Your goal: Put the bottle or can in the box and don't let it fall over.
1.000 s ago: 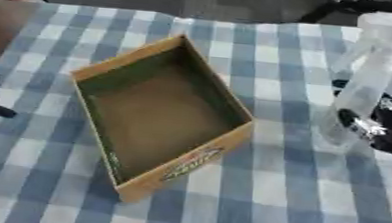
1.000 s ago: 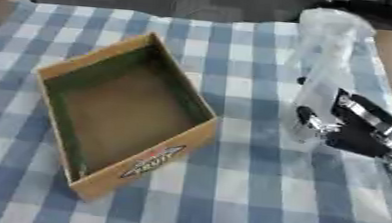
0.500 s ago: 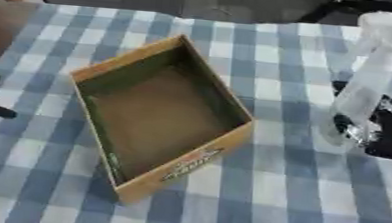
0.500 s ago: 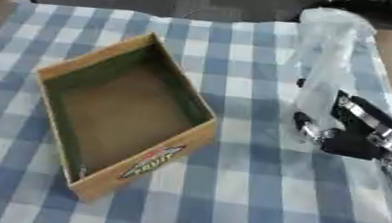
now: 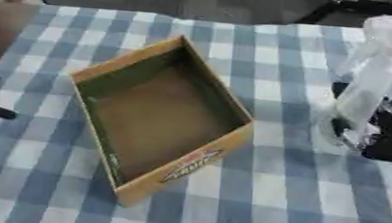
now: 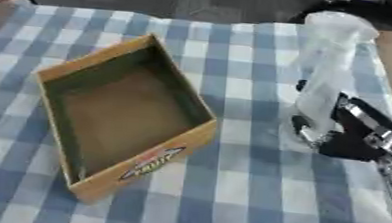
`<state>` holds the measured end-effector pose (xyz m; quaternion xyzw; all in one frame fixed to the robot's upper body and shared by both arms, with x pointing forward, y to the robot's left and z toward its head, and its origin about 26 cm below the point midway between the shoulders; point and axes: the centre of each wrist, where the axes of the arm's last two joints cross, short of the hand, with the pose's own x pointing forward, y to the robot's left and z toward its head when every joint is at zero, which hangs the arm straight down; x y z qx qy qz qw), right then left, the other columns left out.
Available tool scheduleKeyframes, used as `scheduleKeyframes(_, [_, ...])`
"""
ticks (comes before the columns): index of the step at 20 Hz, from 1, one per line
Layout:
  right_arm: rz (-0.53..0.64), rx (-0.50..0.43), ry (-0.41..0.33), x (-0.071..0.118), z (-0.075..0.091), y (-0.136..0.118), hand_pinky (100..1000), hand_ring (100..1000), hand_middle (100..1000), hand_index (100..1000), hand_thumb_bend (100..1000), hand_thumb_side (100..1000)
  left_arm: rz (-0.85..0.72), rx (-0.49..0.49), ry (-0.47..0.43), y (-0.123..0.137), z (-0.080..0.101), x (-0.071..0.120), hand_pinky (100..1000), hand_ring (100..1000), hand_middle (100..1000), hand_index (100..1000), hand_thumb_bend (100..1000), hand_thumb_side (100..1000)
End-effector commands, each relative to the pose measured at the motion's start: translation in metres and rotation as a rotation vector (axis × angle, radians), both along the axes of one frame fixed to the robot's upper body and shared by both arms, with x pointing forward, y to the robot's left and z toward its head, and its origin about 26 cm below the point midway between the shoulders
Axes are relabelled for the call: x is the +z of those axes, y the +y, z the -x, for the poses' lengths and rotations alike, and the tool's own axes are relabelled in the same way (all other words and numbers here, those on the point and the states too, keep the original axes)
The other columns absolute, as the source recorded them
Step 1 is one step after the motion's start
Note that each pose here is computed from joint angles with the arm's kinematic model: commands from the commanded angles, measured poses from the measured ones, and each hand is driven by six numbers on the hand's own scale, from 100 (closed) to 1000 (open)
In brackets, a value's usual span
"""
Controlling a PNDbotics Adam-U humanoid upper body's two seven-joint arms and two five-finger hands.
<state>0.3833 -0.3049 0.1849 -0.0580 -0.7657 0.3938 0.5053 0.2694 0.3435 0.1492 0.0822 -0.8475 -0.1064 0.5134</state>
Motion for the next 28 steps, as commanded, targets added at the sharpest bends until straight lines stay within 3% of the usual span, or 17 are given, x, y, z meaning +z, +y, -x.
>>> scheduleKeyframes(1, [0.001,-0.013,0.010,0.003,0.000,-0.003,979,1000,1000,775,100,242,-0.018,-0.001,-0.023,0.001,0.002,0.008,1000,627,898,965,100,737])
scheduleKeyframes(7, [-0.033,-0.036,0.040,0.001,0.000,-0.002,978,1000,1000,700,100,305,-0.020,-0.003,-0.022,0.001,0.002,0.008,1000,626,896,961,100,734])
scheduleKeyframes(12, [-0.055,-0.055,0.049,0.002,0.000,-0.001,981,1000,1000,649,100,285,-0.022,-0.003,-0.022,0.002,0.002,0.008,1000,627,895,959,100,726])
scheduleKeyframes(20, [-0.073,-0.093,-0.023,0.008,0.002,-0.001,981,1000,1000,608,100,300,-0.025,-0.008,-0.021,0.001,0.002,0.008,1000,628,893,956,100,722])
scheduleKeyframes(28, [-0.073,-0.120,-0.091,0.017,0.004,0.001,980,1000,1000,511,100,296,-0.027,-0.013,-0.017,0.002,0.002,0.007,1000,629,893,951,100,722])
